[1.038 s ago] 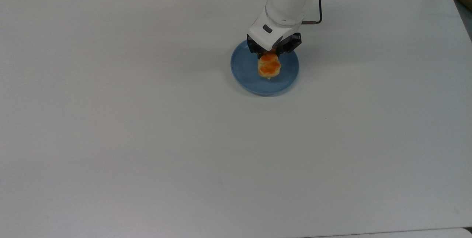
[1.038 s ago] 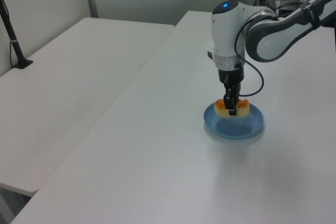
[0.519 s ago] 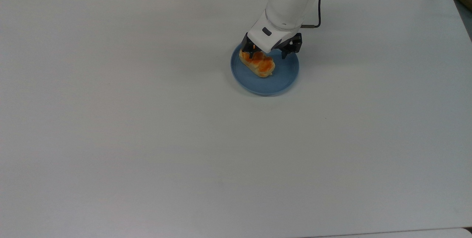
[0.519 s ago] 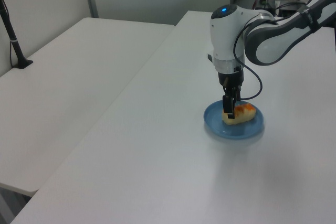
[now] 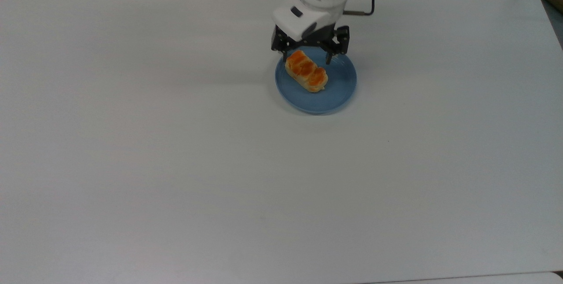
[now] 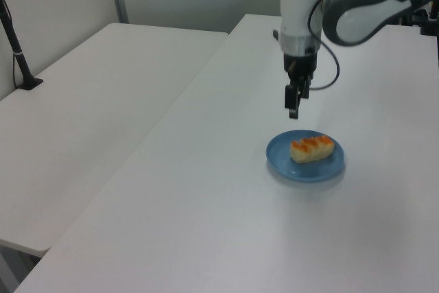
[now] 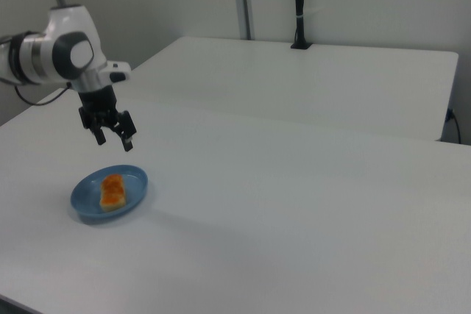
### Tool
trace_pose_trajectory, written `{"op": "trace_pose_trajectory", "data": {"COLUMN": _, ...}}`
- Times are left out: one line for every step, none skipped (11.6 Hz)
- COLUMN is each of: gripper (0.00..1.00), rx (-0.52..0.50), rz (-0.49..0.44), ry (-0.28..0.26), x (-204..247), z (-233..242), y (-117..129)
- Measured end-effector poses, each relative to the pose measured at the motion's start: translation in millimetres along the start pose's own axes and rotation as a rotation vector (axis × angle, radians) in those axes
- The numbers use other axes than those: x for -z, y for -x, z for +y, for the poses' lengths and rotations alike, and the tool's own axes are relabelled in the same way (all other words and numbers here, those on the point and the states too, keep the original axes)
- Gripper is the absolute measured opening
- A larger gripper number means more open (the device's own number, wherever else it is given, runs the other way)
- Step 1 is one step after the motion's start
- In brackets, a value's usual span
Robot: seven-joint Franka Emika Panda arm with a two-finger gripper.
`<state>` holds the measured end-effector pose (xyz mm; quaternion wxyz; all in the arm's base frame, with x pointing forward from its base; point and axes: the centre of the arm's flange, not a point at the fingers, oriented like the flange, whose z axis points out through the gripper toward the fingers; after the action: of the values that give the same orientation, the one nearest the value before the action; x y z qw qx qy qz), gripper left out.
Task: Put the bread on a plate
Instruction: 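Open the gripper and raise it away from the bread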
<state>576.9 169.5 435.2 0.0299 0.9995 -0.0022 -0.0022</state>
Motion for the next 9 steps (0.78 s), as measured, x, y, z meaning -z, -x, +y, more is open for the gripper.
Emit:
{"op": "trace_pose_trajectory", "data": {"gripper": 1.0, "rx": -0.018, "rz": -0.014, "ry": 0.003, "x": 23, "z": 16, "y": 1}}
{"op": "trace_pose_trajectory", "data": {"gripper": 1.0, "rx": -0.03, "rz": -0.022, "ry": 0.006, "x": 52, "z": 38, "y": 2}}
{"op": "trace_pose_trajectory", "data": {"gripper": 1.0, "rx": -0.027, "rz": -0.032, "ry": 0.011, "x": 81, "z": 64, "y": 4}}
{"op": "trace_pose_trajectory", "data": {"gripper": 1.0, "rx": -0.025, "rz": -0.038, "ry": 0.013, "x": 98, "z": 84, "y": 6}}
{"op": "trace_pose_trajectory", "data": {"gripper": 1.0, "rx": -0.024, "rz": -0.037, "ry": 0.013, "x": 103, "z": 96, "y": 5}}
{"op": "trace_pose_trajectory", "data": {"gripper": 1.0, "rx": -0.019, "rz": -0.035, "ry": 0.012, "x": 105, "z": 109, "y": 4}}
{"op": "trace_pose_trajectory", "data": {"gripper": 1.0, "rx": -0.025, "rz": -0.035, "ry": 0.012, "x": 105, "z": 118, "y": 3}}
{"op": "trace_pose_trajectory", "data": {"gripper": 1.0, "rx": -0.037, "rz": -0.036, "ry": 0.012, "x": 104, "z": 127, "y": 2}}
{"op": "trace_pose_trajectory", "data": {"gripper": 1.0, "rx": -0.038, "rz": -0.038, "ry": 0.013, "x": 104, "z": 138, "y": 1}}
